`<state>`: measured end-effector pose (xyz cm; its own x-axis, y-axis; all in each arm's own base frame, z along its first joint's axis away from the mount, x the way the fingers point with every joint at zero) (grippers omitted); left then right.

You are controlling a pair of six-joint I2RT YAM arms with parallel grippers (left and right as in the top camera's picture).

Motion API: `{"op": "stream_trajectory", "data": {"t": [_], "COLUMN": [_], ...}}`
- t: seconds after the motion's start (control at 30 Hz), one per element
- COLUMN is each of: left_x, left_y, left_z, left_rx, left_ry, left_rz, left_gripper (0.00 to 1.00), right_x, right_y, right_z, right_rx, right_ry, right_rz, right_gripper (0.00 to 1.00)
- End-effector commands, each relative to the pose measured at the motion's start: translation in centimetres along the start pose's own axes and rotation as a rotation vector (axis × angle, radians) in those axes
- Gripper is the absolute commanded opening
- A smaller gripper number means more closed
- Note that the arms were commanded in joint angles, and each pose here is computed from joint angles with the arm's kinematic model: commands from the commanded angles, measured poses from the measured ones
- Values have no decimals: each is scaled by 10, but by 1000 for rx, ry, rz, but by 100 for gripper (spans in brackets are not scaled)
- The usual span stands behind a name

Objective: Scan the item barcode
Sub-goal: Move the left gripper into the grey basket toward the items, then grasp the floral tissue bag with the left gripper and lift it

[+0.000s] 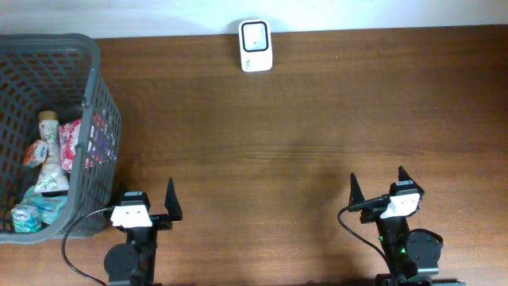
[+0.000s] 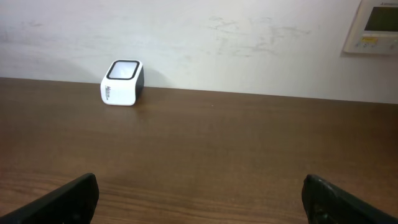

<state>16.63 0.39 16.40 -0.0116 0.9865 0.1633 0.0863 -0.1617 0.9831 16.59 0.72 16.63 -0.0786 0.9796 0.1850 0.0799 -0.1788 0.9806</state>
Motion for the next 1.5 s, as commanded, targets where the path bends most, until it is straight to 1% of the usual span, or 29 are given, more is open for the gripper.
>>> {"op": "stream_trajectory", "data": {"t": [0.0, 0.13, 0.2, 0.23, 0.27, 0.3, 0.33, 0.37, 0.43, 0.5, 0.57, 0.6, 0.67, 0.7, 0.8, 0.83, 0.87, 0.9, 0.93, 0.97, 1.03, 1.07, 1.13, 1.17, 1.2, 1.23, 1.27, 1.37, 1.47], "left_x": [0, 0, 6, 2, -11, -17, -23, -25, -19, -6, 8, 17, 22, 18, 22, 22, 22, 23, 24, 25, 26, 27, 27, 27, 27, 25, 24, 25, 62], "left_y": [-1, -1, 3, 9, 20, 31, 47, 67, 106, 134, 172, 189, 225, 244, 266, 269, 272, 278, 282, 291, 308, 313, 316, 317, 314, 304, 298, 297, 311], "left_z": [0, 0, 0, 0, -2, -5, -11, -21, -46, -61, -75, -74, -70, -69, -70, -68, -61, -48, -38, -24, -7, 1, 14, 26, 38, 56, 71, 92, 101], "left_rx": [-3, -3, -22, -63, -143, -215, -326, -465, -748, -851, -877, -810, -646, -654, -782, -773, -713, -564, -455, -301, -142, -99, 8, 141, 260, 450, 522, 527, 457], "left_ry": [0, 0, 67, 19, -129, -212, -288, -320, -271, -163, -72, -22, -61, -138, -113, -118, -146, -170, -184, -205, -254, -262, -282, -307, -338, -389, -403, -360, -127], "left_rz": [16, 16, 17, 0, -2, 10, 35, 69, 124, 110, 78, 44, 36, 61, 75, 71, 36, 12, 6, 26, 59, 66, 41, 28, 62, 72, 61, -7, -71], "left_gripper": [99, 99, 99, 99, 99, 99, 99, 99, 99, 99, 99, 99, 99, 99, 99, 99, 99, 99, 99, 99, 99, 99, 99, 99, 99, 99, 99, 99, 99], "right_x": [1, 1, 1, 1, 1, 1, 1, 1, 1, 1, 1, 1, 1, 1, 1, 1, 1, 1, 1, 1, 1, 1, 1, 1, 1, 1, 1, 1, 1], "right_y": [-3, -3, -3, -3, -3, -3, -3, -3, -3, -3, -3, -3, -3, -3, -3, -3, -3, -3, -3, -3, -3, -3, -3, -3, -3, -3, -3, -3, -3], "right_z": [0, 0, 0, 0, 0, 0, 0, 0, 0, 0, 0, 0, 0, 0, 0, 0, 0, 0, 0, 0, 0, 0, 0, 0, 0, 0, 0, 0, 0], "right_rx": [6, 6, 6, 6, 6, 6, 6, 6, 6, 6, 6, 6, 6, 6, 6, 6, 6, 6, 6, 6, 6, 6, 6, 6, 6, 6, 6, 6, 6], "right_ry": [4, 4, 3, 4, 4, 4, 4, 4, 4, 4, 4, 4, 4, 4, 4, 4, 4, 4, 4, 4, 4, 4, 4, 4, 3, 4, 4, 4, 4], "right_rz": [4, 4, 4, 4, 4, 4, 4, 4, 4, 4, 4, 4, 4, 4, 4, 4, 4, 4, 4, 4, 4, 4, 4, 4, 4, 4, 4, 4, 4], "right_gripper": [99, 99, 98, 99, 99, 99, 99, 99, 99, 99, 99, 99, 98, 99, 99, 99, 99, 99, 99, 99, 99, 99, 99, 99, 99, 99, 99, 99, 99]}}
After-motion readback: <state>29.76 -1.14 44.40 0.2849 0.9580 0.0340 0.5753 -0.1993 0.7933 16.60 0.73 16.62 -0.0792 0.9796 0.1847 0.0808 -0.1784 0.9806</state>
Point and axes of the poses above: each gripper's point midway between its finger pads, its own z axis out along the fingers, its own x axis along the line the jaws close on, y = z × x, the point moved 8 cm from there along -z, back along the fingers, and after that the axes turned 12 degrees about z, right-handed, at the moved point
